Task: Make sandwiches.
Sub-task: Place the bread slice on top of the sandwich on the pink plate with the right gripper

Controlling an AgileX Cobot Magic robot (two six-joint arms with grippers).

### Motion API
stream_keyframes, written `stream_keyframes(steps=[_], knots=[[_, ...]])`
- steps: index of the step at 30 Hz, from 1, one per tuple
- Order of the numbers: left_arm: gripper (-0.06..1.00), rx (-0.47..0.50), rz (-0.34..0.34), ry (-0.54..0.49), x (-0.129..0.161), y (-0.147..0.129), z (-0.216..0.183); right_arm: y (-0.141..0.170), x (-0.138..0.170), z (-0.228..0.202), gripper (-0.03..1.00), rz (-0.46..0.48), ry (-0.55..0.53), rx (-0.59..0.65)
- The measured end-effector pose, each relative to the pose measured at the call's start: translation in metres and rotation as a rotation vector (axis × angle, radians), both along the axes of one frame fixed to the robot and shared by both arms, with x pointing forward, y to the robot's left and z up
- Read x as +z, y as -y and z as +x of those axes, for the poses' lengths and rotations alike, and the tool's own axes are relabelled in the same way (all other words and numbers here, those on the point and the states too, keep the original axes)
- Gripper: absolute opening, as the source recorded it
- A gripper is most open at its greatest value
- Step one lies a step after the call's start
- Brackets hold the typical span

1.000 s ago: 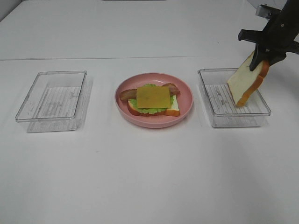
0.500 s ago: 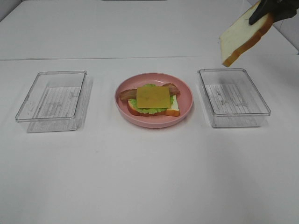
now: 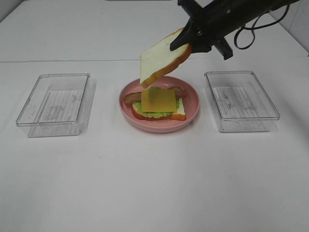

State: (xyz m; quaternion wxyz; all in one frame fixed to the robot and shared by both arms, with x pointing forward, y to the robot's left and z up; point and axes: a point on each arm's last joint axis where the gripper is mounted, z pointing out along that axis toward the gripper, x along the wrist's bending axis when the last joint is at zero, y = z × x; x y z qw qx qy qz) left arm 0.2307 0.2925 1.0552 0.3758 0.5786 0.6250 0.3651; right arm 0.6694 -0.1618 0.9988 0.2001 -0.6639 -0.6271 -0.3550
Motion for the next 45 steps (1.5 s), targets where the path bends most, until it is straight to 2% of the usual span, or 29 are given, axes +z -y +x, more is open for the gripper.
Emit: stream_keyframes(steps=[4, 6, 14, 19, 27, 29, 30, 31, 32, 33, 35, 36, 38, 42, 43, 44, 45], knots=[[0.97, 0.000, 0.000, 0.000, 0.000, 0.000, 0.000, -0.014, -0.014, 0.000, 0.20, -0.003, -0.019, 0.020], [0.97, 0.000, 0.000, 0.000, 0.000, 0.000, 0.000, -0.022, -0.036, 0.002, 0.20, 0.003, -0.065, 0.029], [0.97, 0.000, 0.000, 0.000, 0.000, 0.000, 0.000, -0.025, -0.066, 0.007, 0.20, 0.008, -0.121, 0.005], [0.97, 0.000, 0.000, 0.000, 0.000, 0.000, 0.000, -0.025, -0.078, 0.008, 0.20, 0.002, -0.145, 0.001], [0.97, 0.000, 0.000, 0.000, 0.000, 0.000, 0.000, -0.025, -0.080, 0.008, 0.20, 0.001, -0.148, 0.000], [0.97, 0.000, 0.000, 0.000, 0.000, 0.000, 0.000, -0.025, -0.080, 0.008, 0.23, 0.001, -0.148, 0.000], [0.97, 0.000, 0.000, 0.000, 0.000, 0.000, 0.000, -0.025, -0.080, 0.008, 0.34, 0.001, -0.148, 0.000], [0.97, 0.000, 0.000, 0.000, 0.000, 0.000, 0.000, -0.025, -0.080, 0.008, 0.34, 0.001, -0.148, 0.000], [0.97, 0.000, 0.000, 0.000, 0.000, 0.000, 0.000, -0.025, -0.080, 0.008, 0.43, 0.002, -0.150, 0.001], [0.97, 0.000, 0.000, 0.000, 0.000, 0.000, 0.000, -0.025, -0.080, 0.008, 0.43, 0.002, -0.150, 0.001], [0.97, 0.000, 0.000, 0.000, 0.000, 0.000, 0.000, -0.026, -0.079, 0.007, 0.77, -0.003, -0.157, 0.020], [0.97, 0.000, 0.000, 0.000, 0.000, 0.000, 0.000, -0.026, -0.079, 0.007, 0.77, -0.003, -0.157, 0.020], [0.97, 0.000, 0.000, 0.000, 0.000, 0.000, 0.000, -0.025, -0.074, 0.008, 0.88, -0.028, -0.149, 0.052], [0.97, 0.000, 0.000, 0.000, 0.000, 0.000, 0.000, -0.023, -0.064, 0.012, 0.91, -0.077, -0.136, 0.082], [0.97, 0.000, 0.000, 0.000, 0.000, 0.000, 0.000, -0.020, -0.057, 0.014, 0.92, -0.140, -0.123, 0.106], [0.97, 0.000, 0.000, 0.000, 0.000, 0.000, 0.000, -0.020, -0.057, 0.014, 0.92, -0.140, -0.123, 0.106], [0.97, 0.000, 0.000, 0.000, 0.000, 0.000, 0.000, -0.018, -0.054, 0.015, 0.92, -0.180, -0.123, 0.117]])
